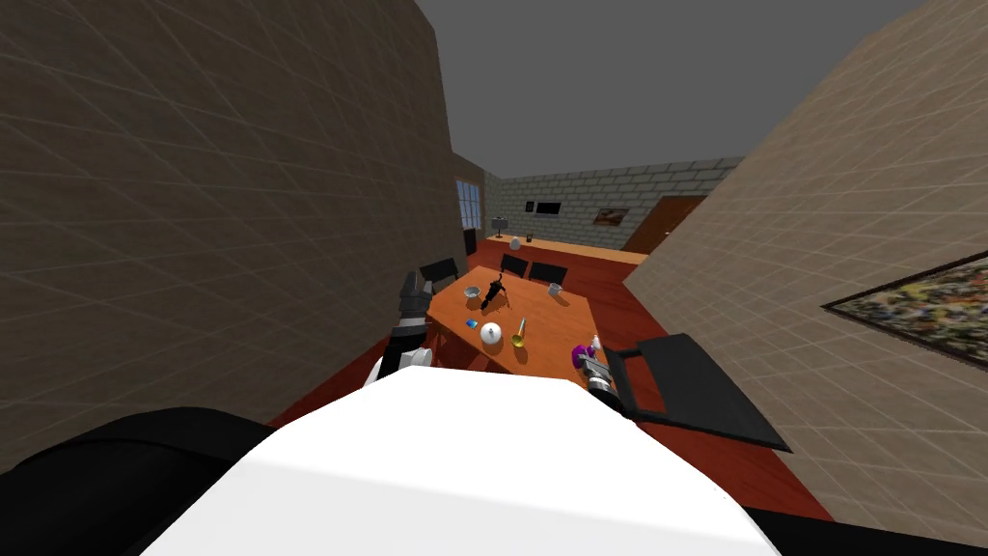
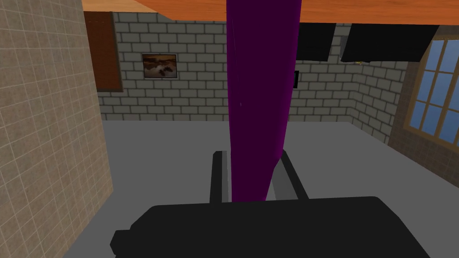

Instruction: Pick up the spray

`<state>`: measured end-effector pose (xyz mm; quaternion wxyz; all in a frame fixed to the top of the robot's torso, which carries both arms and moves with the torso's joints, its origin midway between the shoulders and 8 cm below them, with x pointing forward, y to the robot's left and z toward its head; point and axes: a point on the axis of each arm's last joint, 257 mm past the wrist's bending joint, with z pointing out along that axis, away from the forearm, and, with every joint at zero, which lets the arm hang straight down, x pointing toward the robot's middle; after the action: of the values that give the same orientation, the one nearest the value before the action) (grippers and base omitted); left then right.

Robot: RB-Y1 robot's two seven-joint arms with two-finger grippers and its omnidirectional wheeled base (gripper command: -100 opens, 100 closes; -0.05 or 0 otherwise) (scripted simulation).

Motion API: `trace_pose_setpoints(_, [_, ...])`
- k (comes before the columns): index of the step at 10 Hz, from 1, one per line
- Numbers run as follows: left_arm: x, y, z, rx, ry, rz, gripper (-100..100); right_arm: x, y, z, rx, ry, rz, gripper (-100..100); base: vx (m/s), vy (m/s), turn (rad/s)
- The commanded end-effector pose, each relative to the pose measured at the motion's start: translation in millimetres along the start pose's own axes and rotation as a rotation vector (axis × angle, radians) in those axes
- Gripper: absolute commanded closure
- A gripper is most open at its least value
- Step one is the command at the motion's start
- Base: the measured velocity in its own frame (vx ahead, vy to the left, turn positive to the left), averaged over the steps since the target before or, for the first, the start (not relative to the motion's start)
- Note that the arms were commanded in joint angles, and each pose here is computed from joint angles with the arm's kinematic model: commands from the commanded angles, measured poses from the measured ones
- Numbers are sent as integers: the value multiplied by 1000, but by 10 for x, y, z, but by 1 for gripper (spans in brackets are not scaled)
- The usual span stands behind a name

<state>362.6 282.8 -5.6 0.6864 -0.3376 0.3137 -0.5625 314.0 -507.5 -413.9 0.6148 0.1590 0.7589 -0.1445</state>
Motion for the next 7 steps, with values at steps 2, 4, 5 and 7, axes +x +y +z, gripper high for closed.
trace_pose_setpoints(2, [0,0,0,0,0,0,0,-1,-437,18,88,6,3,100,-194,21,364])
trace_pose_setpoints(4, [0,0,0,0,0,0,0,52,-902,8,193,17,26,100,-156,40,460])
trace_pose_setpoints(5, [0,0,0,0,0,0,0,62,-1121,-3,244,20,37,100,-179,65,414])
trace_pose_setpoints(7, [-1,1,-1,0,0,0,0,66,-1341,-22,298,20,56,100,-143,45,308])
